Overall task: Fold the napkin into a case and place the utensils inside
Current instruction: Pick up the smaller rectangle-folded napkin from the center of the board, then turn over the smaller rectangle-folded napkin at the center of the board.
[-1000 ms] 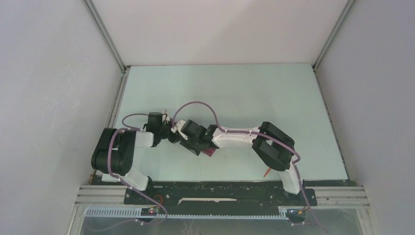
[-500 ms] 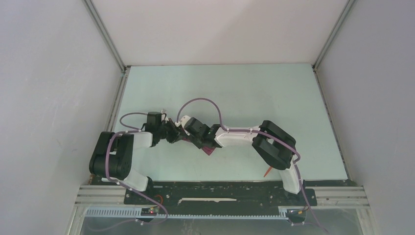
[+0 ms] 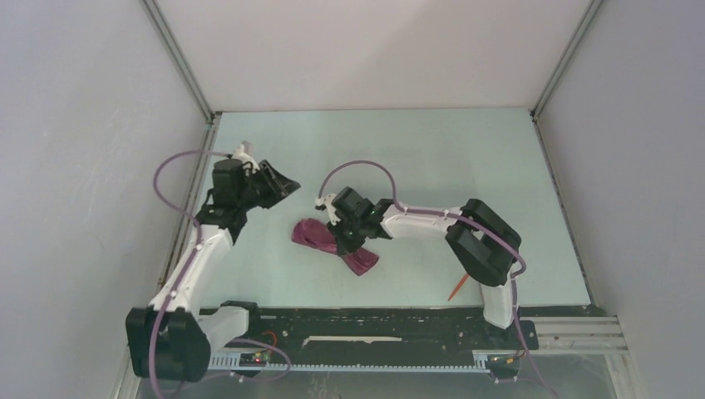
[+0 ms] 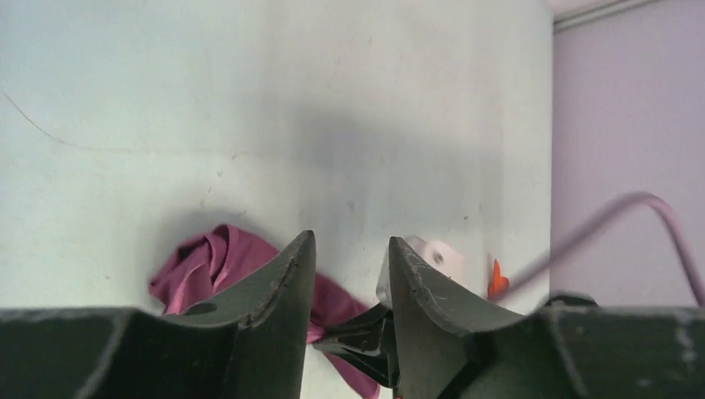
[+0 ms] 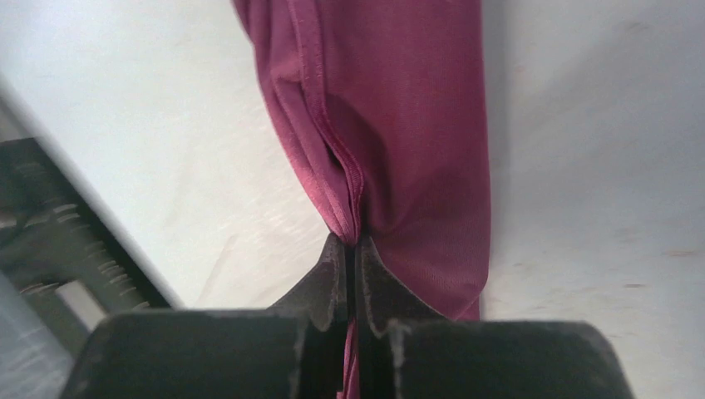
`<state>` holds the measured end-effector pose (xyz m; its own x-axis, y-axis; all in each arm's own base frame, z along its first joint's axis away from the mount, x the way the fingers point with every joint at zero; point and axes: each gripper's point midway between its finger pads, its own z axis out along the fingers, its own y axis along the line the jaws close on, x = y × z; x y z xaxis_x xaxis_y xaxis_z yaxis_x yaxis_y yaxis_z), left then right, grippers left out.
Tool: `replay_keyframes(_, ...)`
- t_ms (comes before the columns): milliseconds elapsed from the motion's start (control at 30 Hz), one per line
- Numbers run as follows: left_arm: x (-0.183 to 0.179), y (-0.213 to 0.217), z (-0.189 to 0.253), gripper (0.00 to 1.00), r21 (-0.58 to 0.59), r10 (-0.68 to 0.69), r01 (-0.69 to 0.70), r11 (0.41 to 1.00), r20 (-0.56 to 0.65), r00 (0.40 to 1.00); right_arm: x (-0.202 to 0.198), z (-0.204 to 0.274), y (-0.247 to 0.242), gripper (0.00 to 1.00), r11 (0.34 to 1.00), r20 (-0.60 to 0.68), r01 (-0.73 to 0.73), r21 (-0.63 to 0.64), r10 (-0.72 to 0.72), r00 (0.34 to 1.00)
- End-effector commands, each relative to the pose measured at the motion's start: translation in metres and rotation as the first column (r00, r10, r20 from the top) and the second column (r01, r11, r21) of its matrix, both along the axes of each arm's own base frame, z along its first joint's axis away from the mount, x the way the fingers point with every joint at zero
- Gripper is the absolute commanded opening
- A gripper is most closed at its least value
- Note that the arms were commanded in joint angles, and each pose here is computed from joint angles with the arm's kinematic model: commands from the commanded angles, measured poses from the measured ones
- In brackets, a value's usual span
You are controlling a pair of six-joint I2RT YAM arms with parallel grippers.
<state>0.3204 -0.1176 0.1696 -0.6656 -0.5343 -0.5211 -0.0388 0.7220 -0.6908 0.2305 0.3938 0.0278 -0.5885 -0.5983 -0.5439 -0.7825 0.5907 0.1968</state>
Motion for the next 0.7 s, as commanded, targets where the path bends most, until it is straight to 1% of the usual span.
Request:
replay_keyframes(0,-0.014,0.034,0.022,0.44,0.146,0.067,-0.071,0.987,0.037,0.997,-0.053,0.053,0.007,0.00,0.963,-0.433,0.013,0.269,0.109,0.895)
replay_keyframes(33,-0.016,0.035,0.026,0.44,0.153,0.068,-0.074,0.986,0.043,0.997,-0.063,0.062,0.007,0.00,0.944,-0.512,0.024,0.330,0.157,0.845)
replay_keyframes(133,-0.021,0.034,0.036,0.45,0.152,0.052,-0.062,0.986,0.068,0.996,-0.065,0.072,0.002,0.00,0.898,-0.639,0.128,0.421,0.194,0.745)
replay_keyframes(167,-0.022,0.034,0.036,0.45,0.149,0.049,-0.059,0.987,0.068,0.996,-0.062,0.075,0.002,0.00,0.877,-0.648,0.150,0.456,0.212,0.731)
replay_keyframes(300,-0.028,0.027,0.036,0.45,0.129,0.017,-0.025,0.991,0.065,0.998,-0.049,0.072,-0.015,0.00,0.823,-0.728,0.287,0.490,0.205,0.654)
replay_keyframes(367,-0.030,0.024,0.037,0.45,0.117,0.002,-0.009,0.993,0.065,0.998,-0.039,0.074,-0.023,0.00,0.779,-0.751,0.352,0.519,0.220,0.622)
replay_keyframes(467,-0.031,0.020,0.038,0.45,0.100,-0.018,0.012,0.995,0.061,0.998,-0.025,0.069,-0.037,0.00,0.732,-0.784,0.430,0.529,0.227,0.578)
replay_keyframes(533,-0.031,0.015,0.039,0.44,0.081,-0.041,0.036,0.996,0.057,0.998,-0.015,0.060,-0.046,0.00,0.716,-0.807,0.474,0.513,0.213,0.551)
replay_keyframes(567,-0.031,0.013,0.038,0.44,0.074,-0.051,0.047,0.996,0.053,0.997,-0.012,0.057,-0.050,0.00,0.706,-0.806,0.481,0.519,0.217,0.551)
replay_keyframes(667,-0.030,0.008,0.035,0.45,0.062,-0.071,0.068,0.996,0.040,0.997,-0.001,0.039,-0.063,0.08,0.692,-0.824,0.522,0.499,0.192,0.533)
